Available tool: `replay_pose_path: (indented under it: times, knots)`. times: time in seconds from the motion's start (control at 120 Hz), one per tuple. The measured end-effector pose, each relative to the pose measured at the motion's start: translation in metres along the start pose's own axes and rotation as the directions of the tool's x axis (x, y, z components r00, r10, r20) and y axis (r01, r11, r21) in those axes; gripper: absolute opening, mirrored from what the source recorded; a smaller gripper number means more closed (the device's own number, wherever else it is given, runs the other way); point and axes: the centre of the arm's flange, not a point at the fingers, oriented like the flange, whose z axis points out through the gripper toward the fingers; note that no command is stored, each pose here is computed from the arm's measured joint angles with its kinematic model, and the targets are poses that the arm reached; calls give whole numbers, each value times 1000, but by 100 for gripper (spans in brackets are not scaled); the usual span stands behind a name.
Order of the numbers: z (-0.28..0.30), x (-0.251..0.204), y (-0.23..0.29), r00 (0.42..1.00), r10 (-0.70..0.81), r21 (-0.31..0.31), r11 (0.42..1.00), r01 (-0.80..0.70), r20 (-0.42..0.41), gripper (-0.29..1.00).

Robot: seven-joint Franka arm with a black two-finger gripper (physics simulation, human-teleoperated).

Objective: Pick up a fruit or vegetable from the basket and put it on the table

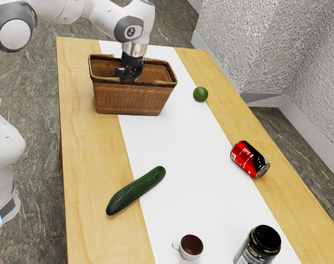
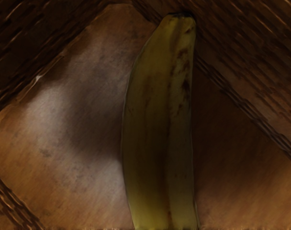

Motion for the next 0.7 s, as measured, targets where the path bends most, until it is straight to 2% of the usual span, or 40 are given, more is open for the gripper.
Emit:
replay_pose_path:
  times: [0.267,0.45,0.7]
  knots:
    - [14,-2,-5,1000,11,18,1000,-11,-3,70]
    - [34,2,-4,1000,-12,53,999,11,15,70]
    - [28,1,-5,1000,-14,32,999,14,21,70]
